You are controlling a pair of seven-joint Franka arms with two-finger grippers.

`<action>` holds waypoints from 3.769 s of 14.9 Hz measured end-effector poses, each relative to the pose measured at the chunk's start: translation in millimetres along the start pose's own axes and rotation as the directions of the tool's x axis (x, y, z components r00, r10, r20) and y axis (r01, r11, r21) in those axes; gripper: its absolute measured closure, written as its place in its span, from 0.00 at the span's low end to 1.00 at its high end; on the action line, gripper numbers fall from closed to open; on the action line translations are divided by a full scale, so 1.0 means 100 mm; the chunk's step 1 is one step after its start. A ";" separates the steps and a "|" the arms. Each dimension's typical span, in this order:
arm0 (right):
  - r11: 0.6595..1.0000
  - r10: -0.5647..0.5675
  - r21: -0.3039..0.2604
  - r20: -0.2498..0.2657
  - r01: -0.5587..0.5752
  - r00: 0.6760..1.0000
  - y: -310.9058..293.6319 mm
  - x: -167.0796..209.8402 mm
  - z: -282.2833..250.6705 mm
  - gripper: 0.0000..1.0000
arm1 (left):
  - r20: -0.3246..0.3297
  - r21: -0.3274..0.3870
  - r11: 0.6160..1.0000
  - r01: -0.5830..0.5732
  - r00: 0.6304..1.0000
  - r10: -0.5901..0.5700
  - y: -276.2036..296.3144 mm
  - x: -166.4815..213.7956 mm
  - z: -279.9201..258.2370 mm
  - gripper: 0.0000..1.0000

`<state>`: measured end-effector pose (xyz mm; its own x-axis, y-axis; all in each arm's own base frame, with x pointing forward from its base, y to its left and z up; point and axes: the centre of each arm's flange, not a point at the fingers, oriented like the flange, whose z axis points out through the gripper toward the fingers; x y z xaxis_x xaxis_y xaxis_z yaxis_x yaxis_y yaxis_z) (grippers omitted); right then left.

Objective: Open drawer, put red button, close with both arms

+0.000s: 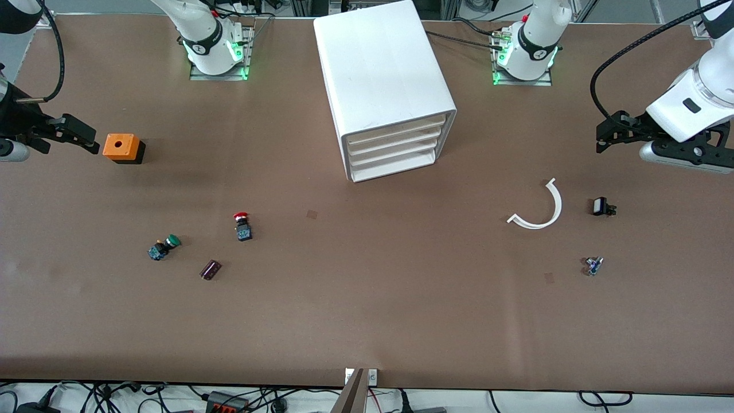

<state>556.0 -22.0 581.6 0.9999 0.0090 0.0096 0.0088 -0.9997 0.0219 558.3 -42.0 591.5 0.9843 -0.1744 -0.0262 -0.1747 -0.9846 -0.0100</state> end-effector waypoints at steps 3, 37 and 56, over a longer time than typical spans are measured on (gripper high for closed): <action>1.000 0.000 0.000 0.000 0.000 1.000 0.00 0.00 0.00 0.00 | 0.001 0.000 1.000 0.000 1.000 0.000 0.00 0.00 0.00 0.00; 0.961 -0.277 0.022 0.160 0.277 0.948 -1.79 0.89 3.36 0.00 | -0.045 -0.919 0.371 -0.134 0.970 0.239 1.63 0.06 3.83 0.03; 0.941 -0.336 0.049 0.226 0.334 0.914 -2.07 0.74 3.91 0.31 | 0.013 -0.972 0.225 -0.067 0.941 0.339 2.23 -0.53 4.12 0.85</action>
<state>632.2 176.8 187.0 0.9134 0.3396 -0.2244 0.3429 -0.9390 -0.0255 457.6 -246.7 179.2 0.8664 -0.4977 -0.0413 -0.0820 -0.2234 0.9713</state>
